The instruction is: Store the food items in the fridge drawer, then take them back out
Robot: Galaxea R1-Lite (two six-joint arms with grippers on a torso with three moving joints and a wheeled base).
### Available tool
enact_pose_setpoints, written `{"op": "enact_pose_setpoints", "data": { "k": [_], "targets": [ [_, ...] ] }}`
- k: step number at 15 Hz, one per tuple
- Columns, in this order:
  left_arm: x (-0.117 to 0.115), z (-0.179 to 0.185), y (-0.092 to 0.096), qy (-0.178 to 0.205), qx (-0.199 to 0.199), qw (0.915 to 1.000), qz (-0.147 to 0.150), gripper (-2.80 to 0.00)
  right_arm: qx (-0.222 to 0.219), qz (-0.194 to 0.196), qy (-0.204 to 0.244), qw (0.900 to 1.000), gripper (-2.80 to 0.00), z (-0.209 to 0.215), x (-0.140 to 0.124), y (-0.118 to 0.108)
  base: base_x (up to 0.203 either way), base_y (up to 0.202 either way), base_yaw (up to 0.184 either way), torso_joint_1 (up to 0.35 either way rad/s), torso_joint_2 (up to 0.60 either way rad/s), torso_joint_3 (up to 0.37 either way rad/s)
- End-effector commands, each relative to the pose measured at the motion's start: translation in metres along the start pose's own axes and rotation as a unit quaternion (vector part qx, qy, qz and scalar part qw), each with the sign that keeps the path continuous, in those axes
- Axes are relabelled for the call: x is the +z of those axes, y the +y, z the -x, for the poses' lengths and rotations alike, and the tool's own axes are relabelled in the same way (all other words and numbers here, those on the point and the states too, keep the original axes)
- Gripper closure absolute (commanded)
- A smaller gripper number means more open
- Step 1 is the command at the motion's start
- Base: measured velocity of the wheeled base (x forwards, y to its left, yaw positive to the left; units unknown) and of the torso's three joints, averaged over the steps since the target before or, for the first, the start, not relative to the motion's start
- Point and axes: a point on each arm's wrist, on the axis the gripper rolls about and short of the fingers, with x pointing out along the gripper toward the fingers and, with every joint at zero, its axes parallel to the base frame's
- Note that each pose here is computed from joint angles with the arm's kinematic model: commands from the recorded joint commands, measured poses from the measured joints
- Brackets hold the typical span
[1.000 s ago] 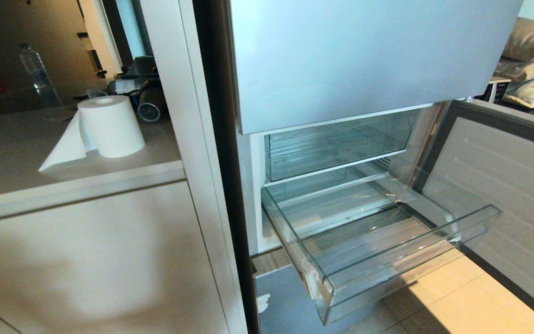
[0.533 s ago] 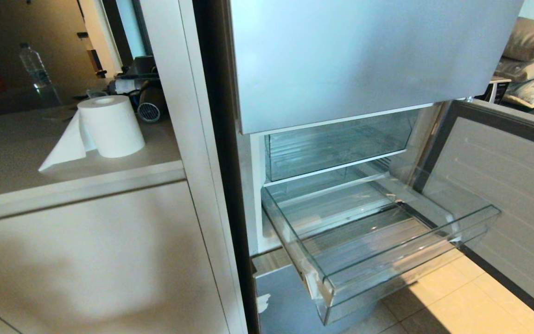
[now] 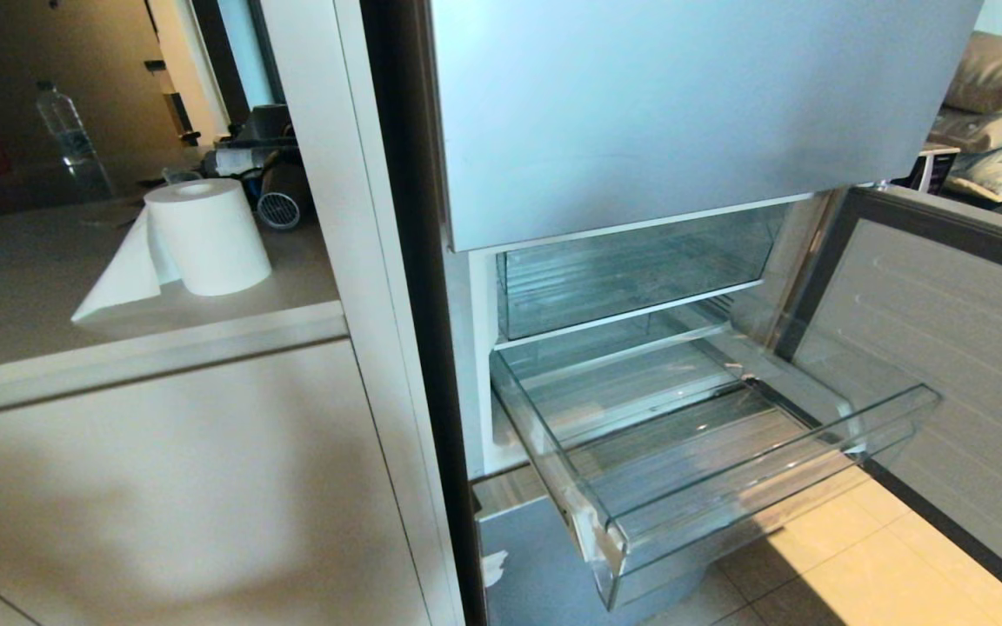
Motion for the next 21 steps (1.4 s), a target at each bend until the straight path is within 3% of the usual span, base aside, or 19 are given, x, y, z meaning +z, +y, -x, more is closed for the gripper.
{"op": "enact_pose_setpoints", "data": {
  "k": [1,4,8,14,21],
  "targets": [
    [0.000,0.000,0.000,0.001,0.000,1.0000,0.000,0.00,-0.045,-0.005,0.030,0.999,0.00,-0.043,-0.020,-0.029,0.000,0.000,0.000,0.000,0.00,0.000],
    [0.000,0.000,0.000,0.001,0.001,1.0000,0.000,0.00,-0.049,-0.007,0.044,0.998,0.00,-0.067,-0.026,-0.045,0.000,0.000,0.000,0.000,0.00,0.000],
    [0.000,0.000,0.000,0.001,0.000,1.0000,0.000,0.00,-0.072,-0.021,0.105,0.992,0.00,-0.106,-0.063,-0.085,0.000,0.000,0.000,0.000,0.00,0.000],
    [0.000,0.000,0.000,0.001,0.001,1.0000,0.000,0.00,-0.102,-0.036,0.146,0.983,0.00,-0.139,-0.094,-0.141,0.000,0.000,0.000,0.000,0.00,0.000],
    [0.000,0.000,0.000,0.001,0.000,1.0000,0.000,0.00,-0.099,-0.048,0.188,0.976,0.00,-0.139,-0.118,-0.157,0.000,0.000,0.000,0.000,0.00,0.000]
  ]
}}
